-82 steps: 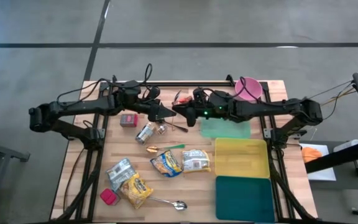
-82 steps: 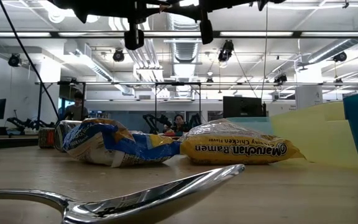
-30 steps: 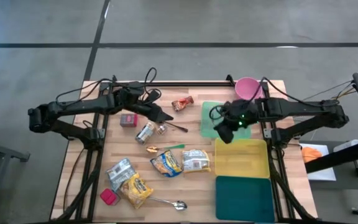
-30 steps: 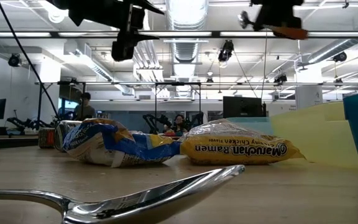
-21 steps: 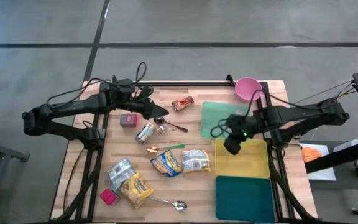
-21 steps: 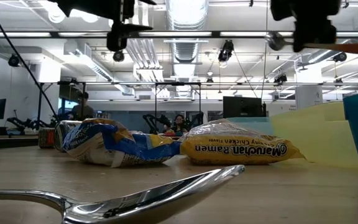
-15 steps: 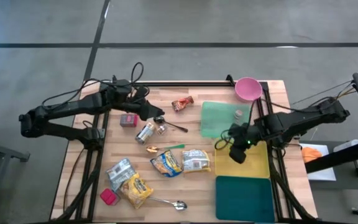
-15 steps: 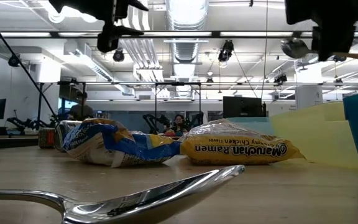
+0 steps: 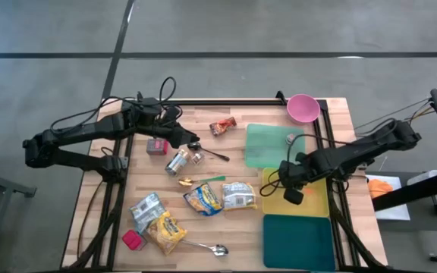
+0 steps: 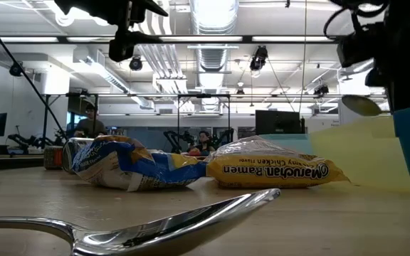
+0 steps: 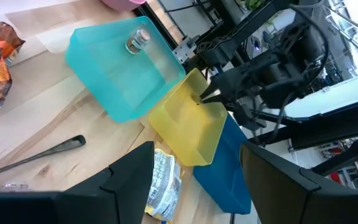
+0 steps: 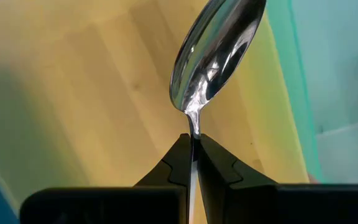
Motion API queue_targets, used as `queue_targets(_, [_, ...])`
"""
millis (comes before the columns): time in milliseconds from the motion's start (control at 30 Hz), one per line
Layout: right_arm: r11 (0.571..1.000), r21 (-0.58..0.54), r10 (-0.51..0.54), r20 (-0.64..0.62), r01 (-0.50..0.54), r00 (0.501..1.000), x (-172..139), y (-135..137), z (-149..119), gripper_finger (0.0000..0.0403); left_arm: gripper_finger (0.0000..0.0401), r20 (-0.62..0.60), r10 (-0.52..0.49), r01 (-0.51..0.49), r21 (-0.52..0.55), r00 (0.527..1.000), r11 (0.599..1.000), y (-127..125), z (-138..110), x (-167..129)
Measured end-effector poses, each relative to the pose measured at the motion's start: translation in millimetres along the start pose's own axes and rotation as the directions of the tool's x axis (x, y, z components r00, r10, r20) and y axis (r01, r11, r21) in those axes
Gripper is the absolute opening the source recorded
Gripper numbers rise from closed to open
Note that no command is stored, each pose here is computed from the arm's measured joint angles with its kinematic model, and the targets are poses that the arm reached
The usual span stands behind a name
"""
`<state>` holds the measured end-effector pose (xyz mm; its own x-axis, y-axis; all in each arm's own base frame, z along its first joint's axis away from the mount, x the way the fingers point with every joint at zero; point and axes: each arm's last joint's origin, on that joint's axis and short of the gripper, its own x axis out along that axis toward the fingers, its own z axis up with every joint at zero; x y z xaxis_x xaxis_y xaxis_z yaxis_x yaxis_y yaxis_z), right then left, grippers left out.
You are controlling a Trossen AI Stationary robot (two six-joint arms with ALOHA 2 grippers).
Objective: Pick & Place Food Item
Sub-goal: Put the orange spoon into the yellow bin
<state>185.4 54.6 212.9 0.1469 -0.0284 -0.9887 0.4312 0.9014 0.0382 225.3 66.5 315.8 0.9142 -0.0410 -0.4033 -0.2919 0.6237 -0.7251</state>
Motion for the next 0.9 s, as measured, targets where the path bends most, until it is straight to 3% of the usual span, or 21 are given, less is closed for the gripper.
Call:
queue_targets(167, [1.0, -0.015, 0.0, 0.001, 0.0, 1.0, 14, 6, 5, 0.0011, 0.0242, -0.005, 0.005, -0.005, -0.003, 1.0, 1.0, 0, -1, 0])
queue_targets(567, [0.971, -0.215, -0.12, -0.074, 0.102, 0.99, 54, 16, 16, 0.0011, 0.0242, -0.005, 0.005, -0.005, -0.003, 1.0, 1.0, 0, 0, 0])
queue_targets(900, [0.952, -0.261, -0.189, -0.088, 0.161, 0.978, 77, 19, 22, 0.0011, 0.0242, -0.009, 0.008, -0.008, -0.005, 1.0, 1.0, 1, -1, 0])
